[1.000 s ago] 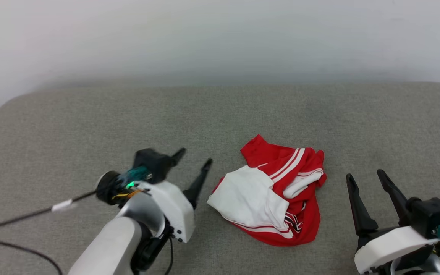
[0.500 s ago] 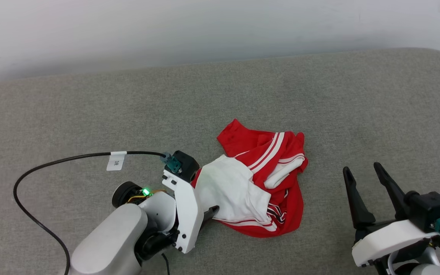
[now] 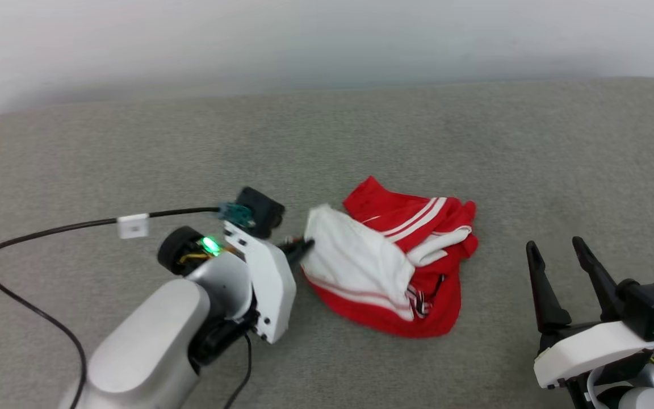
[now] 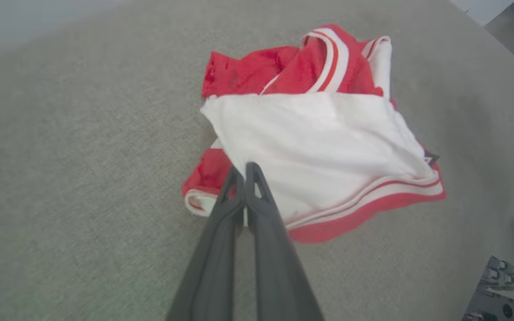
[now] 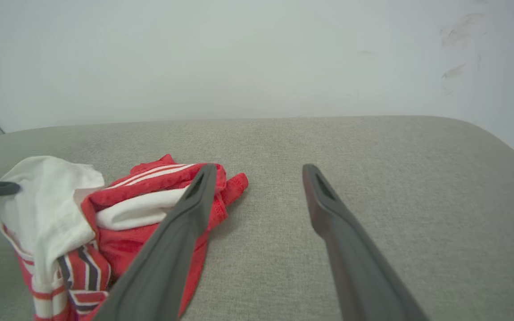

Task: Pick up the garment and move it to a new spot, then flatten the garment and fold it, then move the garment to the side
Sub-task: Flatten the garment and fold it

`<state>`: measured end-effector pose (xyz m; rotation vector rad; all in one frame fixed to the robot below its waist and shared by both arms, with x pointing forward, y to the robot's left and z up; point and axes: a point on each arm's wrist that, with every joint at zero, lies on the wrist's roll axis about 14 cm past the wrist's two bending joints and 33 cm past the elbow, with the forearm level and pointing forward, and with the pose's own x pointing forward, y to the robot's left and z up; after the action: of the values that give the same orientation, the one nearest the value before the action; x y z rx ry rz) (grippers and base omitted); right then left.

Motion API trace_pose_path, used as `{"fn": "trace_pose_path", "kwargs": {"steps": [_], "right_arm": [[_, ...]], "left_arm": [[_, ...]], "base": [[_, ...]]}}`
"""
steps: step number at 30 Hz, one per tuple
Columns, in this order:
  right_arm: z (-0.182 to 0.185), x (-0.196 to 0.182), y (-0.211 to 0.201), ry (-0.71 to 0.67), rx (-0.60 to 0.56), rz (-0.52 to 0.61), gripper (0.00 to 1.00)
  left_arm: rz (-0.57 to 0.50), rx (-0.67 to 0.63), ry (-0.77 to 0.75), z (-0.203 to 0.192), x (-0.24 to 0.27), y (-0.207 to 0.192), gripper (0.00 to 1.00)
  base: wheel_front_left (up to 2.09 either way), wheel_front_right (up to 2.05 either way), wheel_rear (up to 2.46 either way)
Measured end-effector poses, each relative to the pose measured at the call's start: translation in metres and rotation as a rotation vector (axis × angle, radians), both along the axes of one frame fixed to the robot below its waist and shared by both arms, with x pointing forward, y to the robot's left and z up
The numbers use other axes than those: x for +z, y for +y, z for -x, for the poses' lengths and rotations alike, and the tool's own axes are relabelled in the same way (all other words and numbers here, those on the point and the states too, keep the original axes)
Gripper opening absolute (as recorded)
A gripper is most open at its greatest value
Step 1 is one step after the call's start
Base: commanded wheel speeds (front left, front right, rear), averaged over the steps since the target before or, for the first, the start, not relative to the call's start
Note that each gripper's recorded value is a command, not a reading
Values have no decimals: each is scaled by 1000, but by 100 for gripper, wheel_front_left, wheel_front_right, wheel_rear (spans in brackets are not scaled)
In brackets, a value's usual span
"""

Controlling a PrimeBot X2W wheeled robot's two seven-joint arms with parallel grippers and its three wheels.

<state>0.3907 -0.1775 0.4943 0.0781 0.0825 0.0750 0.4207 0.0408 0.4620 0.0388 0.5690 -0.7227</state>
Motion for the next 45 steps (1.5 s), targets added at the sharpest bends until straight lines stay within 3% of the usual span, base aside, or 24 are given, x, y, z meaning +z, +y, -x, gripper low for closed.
{"fn": "trace_pose_path", "kwargs": {"steps": [3,7,12,15,19,23,24,25,26,40,45], "right_arm": [[-5,3,8,-10,25,-1,100],[-10,9,22,-24,64,-2,100],[-17,13,38,-30,111,-1,100],[-18,15,42,-32,124,-1,100],[-15,14,42,-25,123,1,100],[-12,18,39,-31,118,4,100],[-10,18,38,-31,116,7,100],[-8,18,38,-28,114,9,100],[-7,19,37,-29,112,10,100],[21,39,25,-68,82,11,100],[24,39,25,-68,82,12,100]], "left_arm": [[32,130,-83,-9,19,29,0],[65,360,-84,3,15,85,0],[89,661,28,49,-23,154,0],[106,779,141,87,-55,169,0],[127,840,247,122,-83,166,0],[145,847,236,125,-84,162,0],[148,847,225,124,-83,161,46],[144,844,212,123,-81,160,86],[146,839,192,121,-78,159,100],[186,768,-419,71,48,157,100],[200,722,-539,68,75,143,100]], "base": [[0,0,0],[0,0,0],[0,0,0],[0,0,0],[0,0,0],[0,0,0],[0,0,0],[0,0,0],[0,0,0],[0,0,0],[0,0,0]]}}
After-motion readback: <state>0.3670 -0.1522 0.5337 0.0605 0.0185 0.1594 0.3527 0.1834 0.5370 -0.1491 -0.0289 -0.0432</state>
